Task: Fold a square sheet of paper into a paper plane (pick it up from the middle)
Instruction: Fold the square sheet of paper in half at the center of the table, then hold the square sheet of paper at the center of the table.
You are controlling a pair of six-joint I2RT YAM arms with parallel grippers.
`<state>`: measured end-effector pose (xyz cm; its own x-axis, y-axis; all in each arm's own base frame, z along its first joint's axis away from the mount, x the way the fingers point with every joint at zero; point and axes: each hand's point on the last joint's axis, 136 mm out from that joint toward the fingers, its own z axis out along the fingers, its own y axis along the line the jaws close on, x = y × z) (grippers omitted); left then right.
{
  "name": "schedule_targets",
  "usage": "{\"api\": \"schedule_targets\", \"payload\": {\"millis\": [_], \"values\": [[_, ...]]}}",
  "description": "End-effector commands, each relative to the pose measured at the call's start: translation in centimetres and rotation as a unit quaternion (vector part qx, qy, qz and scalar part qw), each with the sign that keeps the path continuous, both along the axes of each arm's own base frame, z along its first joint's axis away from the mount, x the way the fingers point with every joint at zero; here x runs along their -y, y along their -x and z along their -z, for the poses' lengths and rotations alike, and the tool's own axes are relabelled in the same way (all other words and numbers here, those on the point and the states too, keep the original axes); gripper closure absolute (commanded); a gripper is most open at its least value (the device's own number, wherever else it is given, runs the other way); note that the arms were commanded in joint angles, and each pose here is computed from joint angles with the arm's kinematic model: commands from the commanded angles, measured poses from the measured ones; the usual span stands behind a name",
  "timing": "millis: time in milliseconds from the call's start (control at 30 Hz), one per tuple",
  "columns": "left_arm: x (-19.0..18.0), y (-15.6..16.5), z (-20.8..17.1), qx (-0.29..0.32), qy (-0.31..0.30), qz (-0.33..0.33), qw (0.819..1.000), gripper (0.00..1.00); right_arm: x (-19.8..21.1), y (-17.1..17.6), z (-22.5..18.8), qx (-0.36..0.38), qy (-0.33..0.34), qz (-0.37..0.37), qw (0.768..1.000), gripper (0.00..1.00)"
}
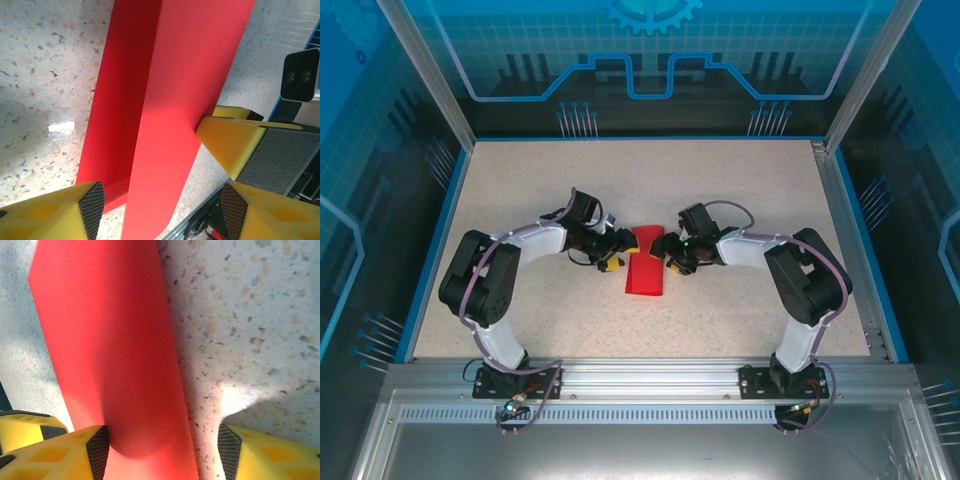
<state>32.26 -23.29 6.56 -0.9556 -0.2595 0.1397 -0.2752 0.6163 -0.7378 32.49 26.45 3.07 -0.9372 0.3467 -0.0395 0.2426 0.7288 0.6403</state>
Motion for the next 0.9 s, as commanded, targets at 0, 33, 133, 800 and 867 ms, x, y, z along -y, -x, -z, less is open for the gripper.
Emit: {"api": "schedule_targets", "payload": {"millis": [0, 33, 133, 800, 867], "values": [[1.3, -0.2, -0.8, 0.013, 0.02, 0.024, 0.999, 0.33, 0.1, -0.3, -1.2, 0.009, -0.028, 0.011, 0.999, 0.37], [1.5, -0.2, -0.8, 0.012, 0.022, 0.026, 0.999, 0.35, 0.2, -0.4, -1.2, 0.009, -0.031, 0.013, 0.999, 0.37], [2.0, -0.2, -0.9, 0.015, 0.027, 0.033, 0.999, 0.42, 0.2, -0.5, -1.3, 0.009, -0.035, 0.016, 0.999, 0.37], [2.0, -1.4, -0.8, 0.048, 0.011, 0.037, 0.998, 0.95, 1.5, -0.3, -3.2, 0.046, -0.023, -0.009, 0.999, 0.31], [1.9, -1.4, -0.7, 0.048, 0.009, 0.04, 0.998, 0.96, 1.7, -0.2, -3.6, 0.057, -0.019, -0.02, 0.998, 0.28]]}}
